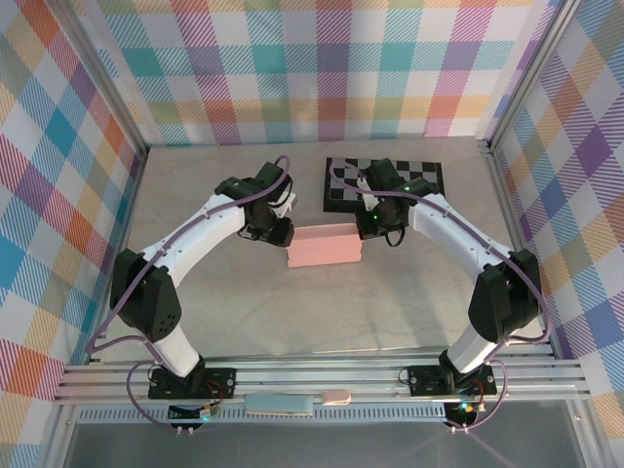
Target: Fold the paper box
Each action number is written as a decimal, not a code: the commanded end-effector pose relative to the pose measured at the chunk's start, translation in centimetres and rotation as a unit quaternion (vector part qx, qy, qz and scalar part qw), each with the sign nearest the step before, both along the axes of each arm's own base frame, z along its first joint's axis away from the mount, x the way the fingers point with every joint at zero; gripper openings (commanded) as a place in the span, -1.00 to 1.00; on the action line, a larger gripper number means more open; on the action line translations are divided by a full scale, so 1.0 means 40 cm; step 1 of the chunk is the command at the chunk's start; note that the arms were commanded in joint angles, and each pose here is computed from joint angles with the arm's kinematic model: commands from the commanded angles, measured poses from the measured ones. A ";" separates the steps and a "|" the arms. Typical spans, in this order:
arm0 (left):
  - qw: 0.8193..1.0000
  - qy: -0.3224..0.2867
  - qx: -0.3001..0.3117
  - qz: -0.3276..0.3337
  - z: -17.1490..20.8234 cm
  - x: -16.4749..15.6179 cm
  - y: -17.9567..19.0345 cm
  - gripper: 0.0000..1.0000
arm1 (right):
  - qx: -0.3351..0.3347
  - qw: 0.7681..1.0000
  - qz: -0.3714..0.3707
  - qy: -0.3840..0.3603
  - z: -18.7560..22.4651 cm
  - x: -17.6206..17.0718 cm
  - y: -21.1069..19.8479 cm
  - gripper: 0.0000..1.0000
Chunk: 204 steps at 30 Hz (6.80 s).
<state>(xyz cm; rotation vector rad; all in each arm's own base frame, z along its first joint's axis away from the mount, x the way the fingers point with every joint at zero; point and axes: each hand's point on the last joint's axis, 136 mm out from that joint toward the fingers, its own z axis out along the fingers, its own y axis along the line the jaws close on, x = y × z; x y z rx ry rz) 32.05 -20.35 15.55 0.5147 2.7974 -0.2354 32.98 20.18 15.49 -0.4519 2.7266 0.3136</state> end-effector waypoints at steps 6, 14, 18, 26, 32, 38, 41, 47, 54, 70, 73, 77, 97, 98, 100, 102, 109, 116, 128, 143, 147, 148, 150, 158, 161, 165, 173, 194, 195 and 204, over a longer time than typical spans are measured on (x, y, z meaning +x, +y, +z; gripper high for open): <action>0.998 -0.040 -0.054 0.022 0.123 -0.017 -0.012 -0.24 | -0.001 1.000 0.006 0.016 -0.003 -0.024 0.002 -1.00; 0.998 -0.042 0.027 -0.028 0.099 -0.002 0.037 -0.06 | -0.002 1.000 0.007 0.017 -0.001 -0.025 0.001 -1.00; 0.998 -0.039 0.021 -0.044 0.089 0.027 0.010 -0.09 | -0.004 1.000 0.007 0.018 -0.003 -0.026 -0.001 -1.00; 0.997 -0.024 0.038 -0.058 0.046 0.054 -0.003 -0.22 | -0.004 1.000 0.008 0.019 -0.002 -0.029 -0.002 -1.00; 0.996 -0.030 0.053 -0.062 0.039 0.063 0.006 -0.26 | -0.003 1.000 0.008 0.017 0.001 -0.028 -0.002 -1.00; 0.996 -0.037 0.058 -0.065 0.038 0.073 0.006 -0.23 | -0.002 1.000 0.008 0.016 0.005 -0.030 -0.002 -1.00; 0.996 -0.027 0.057 -0.070 0.022 0.070 0.003 -0.25 | -0.002 1.000 0.008 0.017 0.004 -0.032 -0.003 -1.00; 0.996 -0.029 0.054 -0.069 0.015 0.081 -0.005 -0.43 | -0.001 1.000 0.006 0.016 0.003 -0.034 -0.004 -1.00; 0.996 -0.027 0.048 -0.069 0.015 0.092 -0.018 -0.71 | -0.003 1.000 0.006 0.015 0.003 -0.035 -0.006 -1.00; 0.999 0.017 0.040 -0.027 0.043 0.068 -0.016 -0.84 | -0.010 1.000 0.011 0.014 0.006 -0.029 -0.008 -1.00; 0.999 0.026 0.036 -0.022 0.040 0.060 -0.017 -0.85 | -0.011 1.000 0.012 0.013 0.006 -0.029 -0.007 -1.00; 0.999 0.032 0.019 -0.010 0.051 0.058 -0.030 -0.87 | -0.011 1.000 0.012 0.013 0.006 -0.027 -0.007 -1.00; 0.992 0.115 -0.006 0.042 0.085 0.019 -0.057 -0.90 | -0.036 0.999 0.028 -0.006 0.016 -0.004 0.005 -1.00; 0.992 0.117 -0.007 0.043 0.088 0.019 -0.058 -0.90 | -0.037 0.999 0.029 -0.007 0.016 -0.002 0.005 -1.00; 0.991 0.126 -0.010 0.046 0.091 0.014 -0.060 -0.90 | -0.039 0.999 0.032 -0.006 0.015 -0.001 0.006 -1.00; 0.989 0.138 -0.011 0.049 0.089 0.009 -0.062 -0.90 | -0.040 0.999 0.033 -0.007 0.017 0.003 0.006 -1.00; 0.986 0.155 -0.020 0.059 0.097 0.011 -0.070 -0.90 | -0.043 0.998 0.039 -0.004 0.012 -0.001 0.011 -1.00; 0.982 0.173 -0.034 0.068 0.097 0.010 -0.085 -0.90 | -0.045 0.998 0.046 -0.005 0.010 -0.003 0.019 -1.00; 0.978 0.187 -0.046 0.075 0.098 0.011 -0.093 -0.90 | -0.048 0.998 0.049 -0.007 0.006 -0.002 0.032 -1.00; 0.970 0.206 -0.088 0.094 0.086 0.018 -0.097 -0.90 | -0.050 0.998 0.050 -0.003 0.002 -0.005 0.029 -1.00; 0.969 0.207 -0.092 0.100 0.069 0.014 -0.082 -0.91 | -0.050 0.998 0.050 -0.002 0.000 -0.005 0.030 -1.00; 0.969 0.208 -0.089 0.102 0.065 0.013 -0.076 -0.91 | -0.050 0.997 0.050 -0.002 -0.001 -0.006 0.030 -1.00; 0.969 0.209 -0.086 0.100 0.056 0.008 -0.070 -0.91 | -0.049 0.998 0.050 -0.002 0.000 -0.005 0.031 -1.00; 0.971 0.202 -0.085 0.094 0.014 -0.009 -0.058 -0.92 | -0.048 0.998 0.050 0.001 -0.003 -0.009 0.030 -1.00; 0.973 0.193 -0.083 0.094 0.009 -0.010 -0.051 -0.92 | -0.049 0.998 0.049 0.000 -0.002 -0.009 0.029 -1.00; 0.975 0.188 -0.078 0.090 -0.001 -0.014 -0.044 -0.93 | -0.049 0.998 0.048 -0.001 -0.003 -0.008 0.029 -1.00; 0.977 0.184 -0.065 0.085 -0.015 -0.025 -0.027 -0.93 | -0.053 0.997 0.048 -0.001 -0.004 -0.007 0.027 -1.00; 0.980 0.184 -0.035 0.073 -0.048 -0.051 0.006 -0.94 | -0.058 0.997 0.045 -0.003 -0.004 -0.007 0.020 -1.00; 0.980 0.184 -0.032 0.072 -0.048 -0.053 0.009 -0.94 | -0.058 0.997 0.045 -0.002 -0.005 -0.007 0.020 -1.00; 0.981 0.182 -0.019 0.068 -0.060 -0.066 0.019 -0.94 | -0.056 0.997 0.044 -0.002 -0.002 -0.008 0.021 -1.00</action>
